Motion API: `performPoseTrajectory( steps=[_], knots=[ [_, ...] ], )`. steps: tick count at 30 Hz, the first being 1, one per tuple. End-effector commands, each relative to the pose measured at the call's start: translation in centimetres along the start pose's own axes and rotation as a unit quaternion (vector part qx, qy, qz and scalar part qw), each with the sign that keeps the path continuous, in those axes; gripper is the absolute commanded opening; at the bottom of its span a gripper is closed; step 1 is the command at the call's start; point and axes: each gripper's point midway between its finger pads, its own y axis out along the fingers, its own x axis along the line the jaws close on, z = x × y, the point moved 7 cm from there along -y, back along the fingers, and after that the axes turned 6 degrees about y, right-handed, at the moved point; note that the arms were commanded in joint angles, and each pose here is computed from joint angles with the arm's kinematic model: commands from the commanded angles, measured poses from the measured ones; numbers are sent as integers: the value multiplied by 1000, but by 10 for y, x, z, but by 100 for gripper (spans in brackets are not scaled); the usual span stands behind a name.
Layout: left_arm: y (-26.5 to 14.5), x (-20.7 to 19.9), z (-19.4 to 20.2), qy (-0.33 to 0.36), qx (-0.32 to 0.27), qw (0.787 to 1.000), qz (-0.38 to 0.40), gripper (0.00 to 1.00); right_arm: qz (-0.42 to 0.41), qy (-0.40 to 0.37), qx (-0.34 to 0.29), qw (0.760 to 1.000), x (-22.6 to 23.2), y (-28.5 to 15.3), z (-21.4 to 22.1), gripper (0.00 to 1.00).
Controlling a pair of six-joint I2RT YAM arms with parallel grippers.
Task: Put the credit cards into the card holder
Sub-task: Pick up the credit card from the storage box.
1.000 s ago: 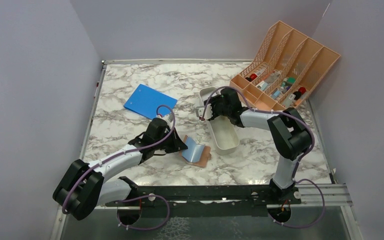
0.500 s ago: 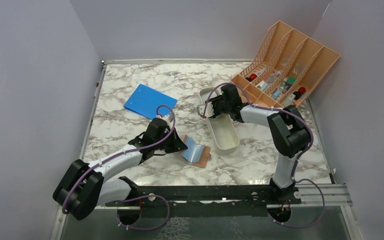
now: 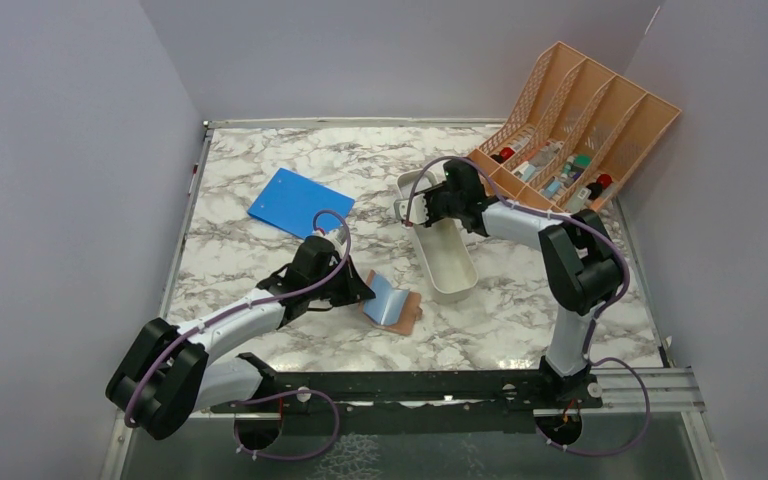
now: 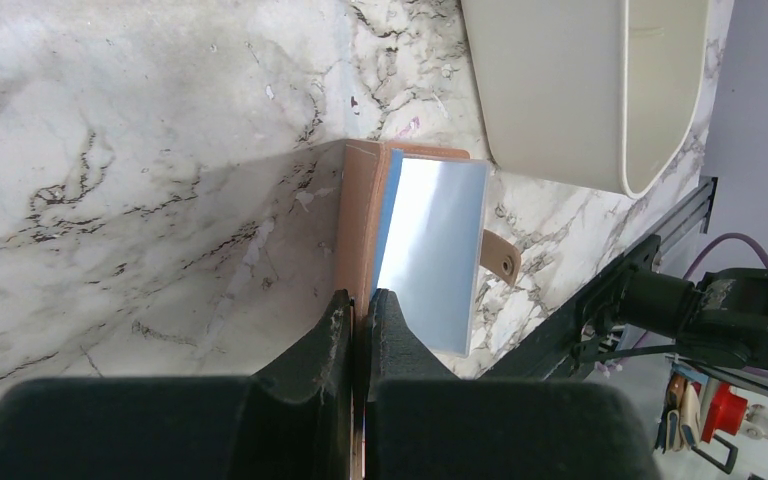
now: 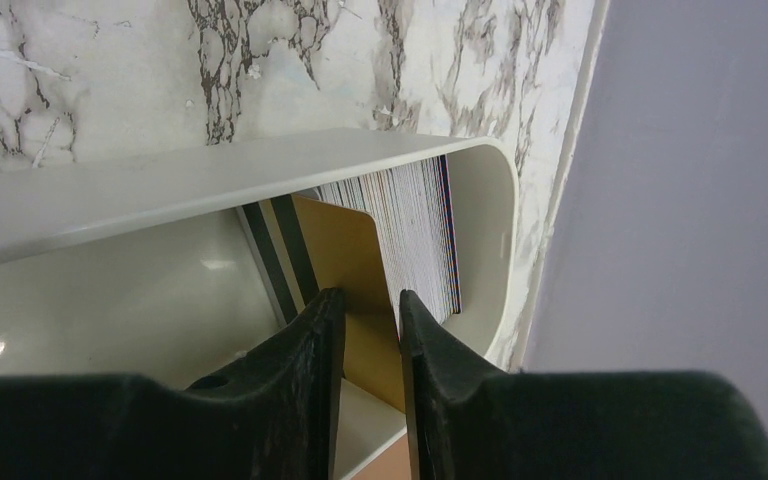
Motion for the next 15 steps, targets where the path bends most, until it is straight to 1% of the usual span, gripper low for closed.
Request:
performPoseTrajectory(
  steps=[1,6,12,15],
  knots=[
    [1,-5,-8,10,-13,1000,9,4,11,5,-18,1000,-16,-4,-6,29],
    [2,-3,-7,12,-12,1000,4,5,15,7,-11,1000,-15,-9,-6,25],
    [3,0,-4,11,-7,1000,1,5,24,3,-3,1000,-18,-16,-7,16],
    [3,0,-4,11,-6,1000,1,6,31,2,-2,1000,-21,-20,-9,13]
  ],
)
